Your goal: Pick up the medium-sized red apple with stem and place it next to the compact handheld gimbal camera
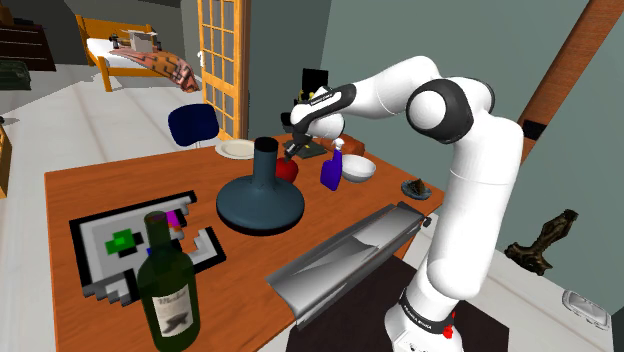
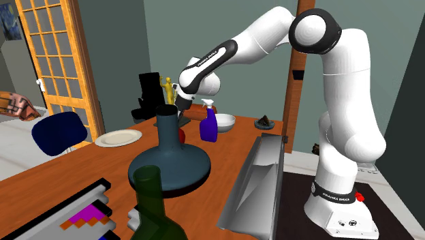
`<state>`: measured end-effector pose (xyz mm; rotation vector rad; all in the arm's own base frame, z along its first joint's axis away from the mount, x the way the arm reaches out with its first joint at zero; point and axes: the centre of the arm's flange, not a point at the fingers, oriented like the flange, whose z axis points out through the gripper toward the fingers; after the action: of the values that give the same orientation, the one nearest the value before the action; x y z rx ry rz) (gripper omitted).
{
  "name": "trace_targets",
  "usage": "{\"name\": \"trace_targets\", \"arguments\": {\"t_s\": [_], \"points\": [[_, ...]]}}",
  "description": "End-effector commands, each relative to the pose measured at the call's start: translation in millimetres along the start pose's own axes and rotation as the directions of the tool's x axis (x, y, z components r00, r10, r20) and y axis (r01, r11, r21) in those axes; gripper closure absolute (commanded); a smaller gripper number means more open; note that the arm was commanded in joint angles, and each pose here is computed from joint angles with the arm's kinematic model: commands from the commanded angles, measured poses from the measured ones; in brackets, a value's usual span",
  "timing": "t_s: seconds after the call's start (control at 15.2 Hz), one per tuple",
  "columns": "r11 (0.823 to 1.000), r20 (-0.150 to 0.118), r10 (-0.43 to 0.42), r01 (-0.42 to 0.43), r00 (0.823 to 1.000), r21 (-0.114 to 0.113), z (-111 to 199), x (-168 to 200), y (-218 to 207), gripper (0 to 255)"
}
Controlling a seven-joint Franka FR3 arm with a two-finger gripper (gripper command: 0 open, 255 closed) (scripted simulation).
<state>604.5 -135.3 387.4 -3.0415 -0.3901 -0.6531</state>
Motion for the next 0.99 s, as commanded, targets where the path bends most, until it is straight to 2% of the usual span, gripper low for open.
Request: {"name": "trace_targets", "arguments": {"t_s": [0.0, 0.2, 0.92], "points": [[1.0, 0.002, 0.0, 0.0, 1.0, 0.001, 1, -1, 0, 255], [1.0, 0.002, 0.0, 0.0, 1.0, 0.001, 1, 0, -1, 255], [1.0, 0.002, 0.0, 0.0, 1.0, 0.001, -52, 23, 2, 255]]}}
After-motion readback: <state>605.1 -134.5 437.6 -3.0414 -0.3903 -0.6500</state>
